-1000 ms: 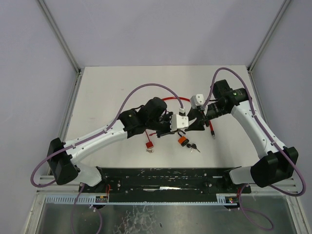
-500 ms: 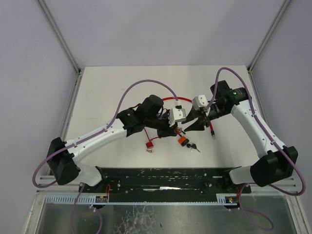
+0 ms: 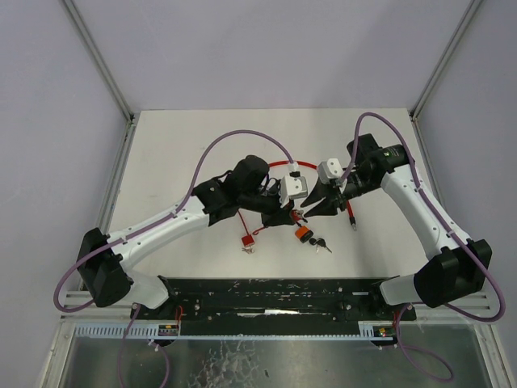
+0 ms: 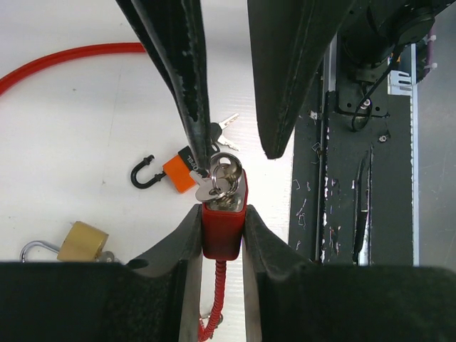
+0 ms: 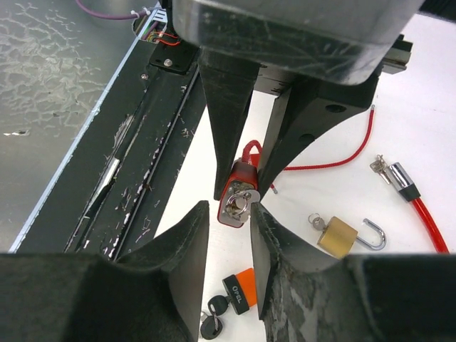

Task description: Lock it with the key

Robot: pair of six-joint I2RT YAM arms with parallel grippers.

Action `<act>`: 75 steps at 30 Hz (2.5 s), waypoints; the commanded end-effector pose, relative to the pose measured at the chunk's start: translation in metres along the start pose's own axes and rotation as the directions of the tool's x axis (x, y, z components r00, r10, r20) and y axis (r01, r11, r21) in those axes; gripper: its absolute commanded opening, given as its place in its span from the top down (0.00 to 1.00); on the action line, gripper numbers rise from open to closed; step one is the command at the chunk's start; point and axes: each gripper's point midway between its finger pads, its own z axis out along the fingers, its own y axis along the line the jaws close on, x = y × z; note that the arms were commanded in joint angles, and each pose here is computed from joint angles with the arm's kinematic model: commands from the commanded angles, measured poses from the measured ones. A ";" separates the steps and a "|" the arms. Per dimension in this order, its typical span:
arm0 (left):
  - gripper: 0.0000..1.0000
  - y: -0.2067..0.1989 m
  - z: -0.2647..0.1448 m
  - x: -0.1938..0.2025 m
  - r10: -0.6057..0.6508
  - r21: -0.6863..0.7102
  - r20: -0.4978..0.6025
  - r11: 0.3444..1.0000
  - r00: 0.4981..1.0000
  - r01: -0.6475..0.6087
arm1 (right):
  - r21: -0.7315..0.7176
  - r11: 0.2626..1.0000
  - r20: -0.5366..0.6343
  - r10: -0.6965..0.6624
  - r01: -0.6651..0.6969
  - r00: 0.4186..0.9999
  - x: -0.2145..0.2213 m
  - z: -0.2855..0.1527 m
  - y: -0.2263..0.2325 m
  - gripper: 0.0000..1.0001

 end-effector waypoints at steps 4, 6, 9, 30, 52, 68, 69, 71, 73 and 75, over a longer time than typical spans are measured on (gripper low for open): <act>1.00 0.000 -0.007 -0.028 0.039 0.000 0.108 0.999 0.993 -0.039 | -0.017 1.000 -0.002 0.000 0.000 1.000 0.005 0.005 0.002 0.66; 1.00 0.000 -0.008 -0.029 0.039 0.002 0.112 0.999 0.993 -0.039 | -0.014 1.000 -0.006 0.005 -0.005 1.000 0.006 0.005 0.001 0.68; 1.00 0.001 -0.008 -0.029 0.035 0.001 0.114 0.999 0.993 -0.035 | -0.013 1.000 -0.001 0.017 -0.017 1.000 0.005 0.006 0.000 0.75; 1.00 0.009 -0.015 -0.023 -0.147 -0.043 0.176 0.987 0.973 0.156 | 0.107 0.968 0.100 0.218 -0.228 0.971 -0.015 -0.023 -0.014 0.62; 1.00 0.083 -0.067 -0.155 -0.487 -0.028 0.666 0.741 0.565 0.671 | 0.126 0.748 0.296 0.599 -0.652 0.744 0.025 -0.026 -0.015 0.43; 1.00 0.086 -0.092 -0.161 -0.475 0.038 0.762 0.711 0.440 0.702 | 0.109 0.641 0.388 0.676 -0.759 0.627 0.022 -0.028 -0.027 0.41; 1.00 0.084 -0.090 -0.159 -0.466 0.027 0.750 0.731 0.470 0.682 | 0.108 0.647 0.387 0.672 -0.754 0.632 0.021 -0.029 -0.027 0.41; 1.00 0.077 -0.082 -0.150 -0.435 -0.010 0.703 0.785 0.562 0.619 | 0.108 0.663 0.384 0.660 -0.741 0.646 0.016 -0.031 -0.027 0.41; 1.00 0.072 -0.074 -0.135 -0.371 -0.081 0.636 0.840 0.677 0.537 | 0.111 0.694 0.372 0.635 -0.712 0.677 0.009 -0.034 -0.028 0.41; 1.00 0.069 -0.068 -0.117 -0.294 -0.155 0.551 0.883 0.781 0.442 | 0.133 0.732 0.350 0.596 -0.668 0.723 0.000 -0.038 -0.029 0.41</act>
